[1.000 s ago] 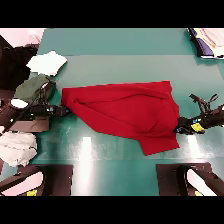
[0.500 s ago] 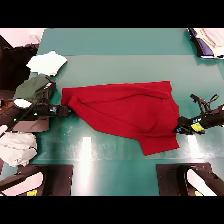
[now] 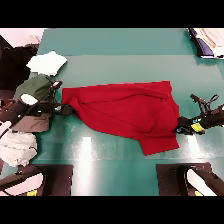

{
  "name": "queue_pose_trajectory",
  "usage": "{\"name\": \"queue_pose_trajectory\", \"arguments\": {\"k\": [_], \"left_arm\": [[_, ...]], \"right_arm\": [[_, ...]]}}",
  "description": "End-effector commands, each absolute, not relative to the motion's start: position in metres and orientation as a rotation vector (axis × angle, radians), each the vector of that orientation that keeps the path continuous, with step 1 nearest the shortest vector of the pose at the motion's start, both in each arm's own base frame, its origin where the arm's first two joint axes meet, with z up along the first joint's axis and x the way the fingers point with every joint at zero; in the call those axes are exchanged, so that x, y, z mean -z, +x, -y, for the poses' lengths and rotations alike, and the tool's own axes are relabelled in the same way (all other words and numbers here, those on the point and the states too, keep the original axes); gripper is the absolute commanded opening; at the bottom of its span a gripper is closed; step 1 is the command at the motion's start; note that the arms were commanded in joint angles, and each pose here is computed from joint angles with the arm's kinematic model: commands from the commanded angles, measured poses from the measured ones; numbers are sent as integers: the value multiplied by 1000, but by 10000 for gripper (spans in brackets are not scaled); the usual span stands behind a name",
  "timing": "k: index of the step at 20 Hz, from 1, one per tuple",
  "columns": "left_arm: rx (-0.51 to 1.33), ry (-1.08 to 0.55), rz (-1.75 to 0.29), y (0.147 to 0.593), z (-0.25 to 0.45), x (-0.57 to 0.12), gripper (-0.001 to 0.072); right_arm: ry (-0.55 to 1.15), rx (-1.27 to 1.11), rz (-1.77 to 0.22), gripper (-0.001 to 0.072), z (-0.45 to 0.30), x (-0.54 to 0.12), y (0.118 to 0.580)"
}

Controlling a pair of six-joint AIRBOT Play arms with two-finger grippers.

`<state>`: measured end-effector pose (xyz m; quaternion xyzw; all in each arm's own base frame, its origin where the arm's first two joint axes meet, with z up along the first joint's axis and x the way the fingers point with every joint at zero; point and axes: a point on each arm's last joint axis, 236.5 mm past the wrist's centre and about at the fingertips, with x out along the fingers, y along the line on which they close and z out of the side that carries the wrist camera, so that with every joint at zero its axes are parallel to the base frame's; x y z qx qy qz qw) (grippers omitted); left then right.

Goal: Fold the shirts.

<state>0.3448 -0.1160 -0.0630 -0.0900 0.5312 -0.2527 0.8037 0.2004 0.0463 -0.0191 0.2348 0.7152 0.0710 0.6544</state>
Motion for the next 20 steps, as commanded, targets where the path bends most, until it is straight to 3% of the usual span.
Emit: {"name": "queue_pose_trajectory", "arguments": {"k": [1,4,10,20], "left_arm": [[540,-64,-1266,332,97,52,22],[536,52,-1328,320,79,31,23],[569,-15,-1457,256,86,-6,22],[363,-99,-1527,163,68,-61,23]], "right_arm": [[532,-163,-1625,17,-47,19,200],[532,-163,-1626,17,-47,19,200],[513,-186,-1639,17,-50,7,185],[543,-100,-1498,17,-49,-47,136]]}}
